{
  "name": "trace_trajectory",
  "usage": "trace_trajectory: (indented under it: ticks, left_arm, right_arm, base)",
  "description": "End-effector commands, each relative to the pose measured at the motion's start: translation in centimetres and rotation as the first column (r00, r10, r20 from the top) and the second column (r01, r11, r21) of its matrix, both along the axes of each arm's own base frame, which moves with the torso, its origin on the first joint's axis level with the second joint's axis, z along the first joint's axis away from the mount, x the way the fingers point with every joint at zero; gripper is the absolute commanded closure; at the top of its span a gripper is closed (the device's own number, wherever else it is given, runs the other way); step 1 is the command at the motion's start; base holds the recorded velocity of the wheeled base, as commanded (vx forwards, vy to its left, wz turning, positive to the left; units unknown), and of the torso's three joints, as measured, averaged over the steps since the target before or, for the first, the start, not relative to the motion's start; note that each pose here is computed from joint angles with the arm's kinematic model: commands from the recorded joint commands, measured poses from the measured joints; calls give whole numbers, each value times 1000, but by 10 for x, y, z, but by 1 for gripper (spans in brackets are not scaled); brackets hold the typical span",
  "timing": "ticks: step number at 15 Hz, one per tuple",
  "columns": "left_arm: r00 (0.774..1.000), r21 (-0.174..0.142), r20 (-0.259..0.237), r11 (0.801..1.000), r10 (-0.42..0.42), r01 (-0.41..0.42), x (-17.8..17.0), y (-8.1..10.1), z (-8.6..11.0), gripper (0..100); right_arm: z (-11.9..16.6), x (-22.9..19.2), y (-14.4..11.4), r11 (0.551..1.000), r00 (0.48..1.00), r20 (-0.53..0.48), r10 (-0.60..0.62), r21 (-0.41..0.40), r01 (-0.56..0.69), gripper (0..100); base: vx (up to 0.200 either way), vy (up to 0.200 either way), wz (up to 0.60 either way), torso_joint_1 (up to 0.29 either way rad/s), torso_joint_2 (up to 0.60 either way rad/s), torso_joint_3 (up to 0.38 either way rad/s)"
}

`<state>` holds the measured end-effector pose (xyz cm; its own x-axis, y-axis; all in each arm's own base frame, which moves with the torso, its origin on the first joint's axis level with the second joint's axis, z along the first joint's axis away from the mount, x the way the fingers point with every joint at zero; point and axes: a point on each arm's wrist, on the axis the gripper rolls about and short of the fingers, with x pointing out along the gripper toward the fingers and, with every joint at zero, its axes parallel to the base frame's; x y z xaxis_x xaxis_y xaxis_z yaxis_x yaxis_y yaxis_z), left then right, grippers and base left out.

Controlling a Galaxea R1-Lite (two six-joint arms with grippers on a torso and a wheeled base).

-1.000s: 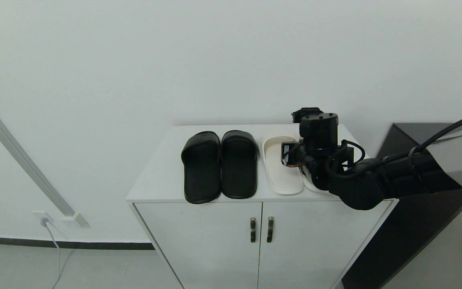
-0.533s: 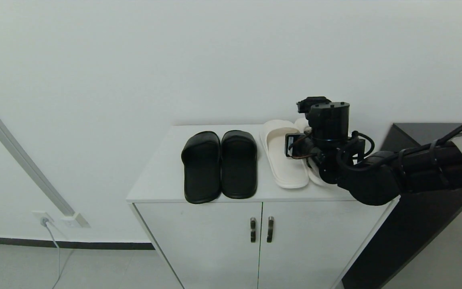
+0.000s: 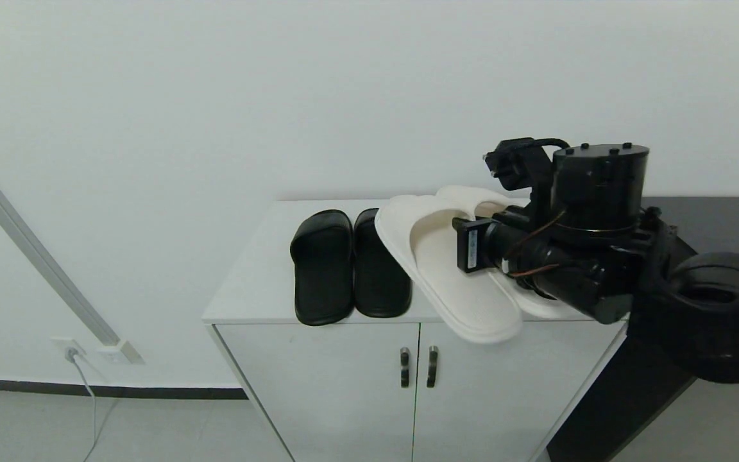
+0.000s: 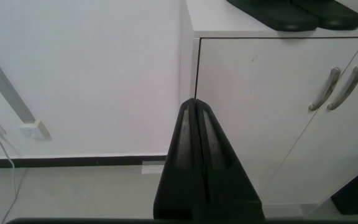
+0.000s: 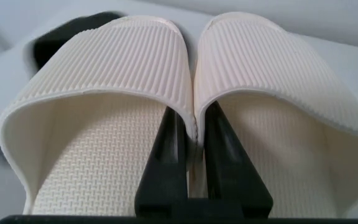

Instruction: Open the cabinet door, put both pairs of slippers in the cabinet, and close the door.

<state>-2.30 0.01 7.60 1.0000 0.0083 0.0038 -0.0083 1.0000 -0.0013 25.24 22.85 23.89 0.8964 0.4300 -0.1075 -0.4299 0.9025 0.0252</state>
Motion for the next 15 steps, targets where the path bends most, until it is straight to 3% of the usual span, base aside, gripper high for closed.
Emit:
trace_trajectory:
  ticks: [1,2,5,10,15]
  left_arm:
    - [1000,0,-1,1000,-1,1,0,0,0,100]
    - [1000,0,-1,1000,1,-1,0,0,0,100]
    - [1000,1,-1,1000,1,-1,0,0,0,100]
    - [1000,1,-2,1000,1,-1,0,0,0,100]
    - [1000,1,-1,1000,-1,1,0,0,0,100]
  right_arm:
    - [15,-43,-23,985,985,16,172,12,-172,100]
    - [12,-59,-32,966,966,-15,257,1,-257,100]
    - [2,-81,-48,933,930,-81,358,-11,-360,100]
    - [-16,-89,-56,922,915,-134,380,-24,-387,100]
    - [-16,-89,-56,921,914,-134,383,-23,-390,100]
  base:
    - [0,0,0,0,0,0]
    - [0,0,0,0,0,0]
    - [0,0,0,0,0,0]
    - [0,0,0,0,0,0]
    - [-160,0,0,5,2,2]
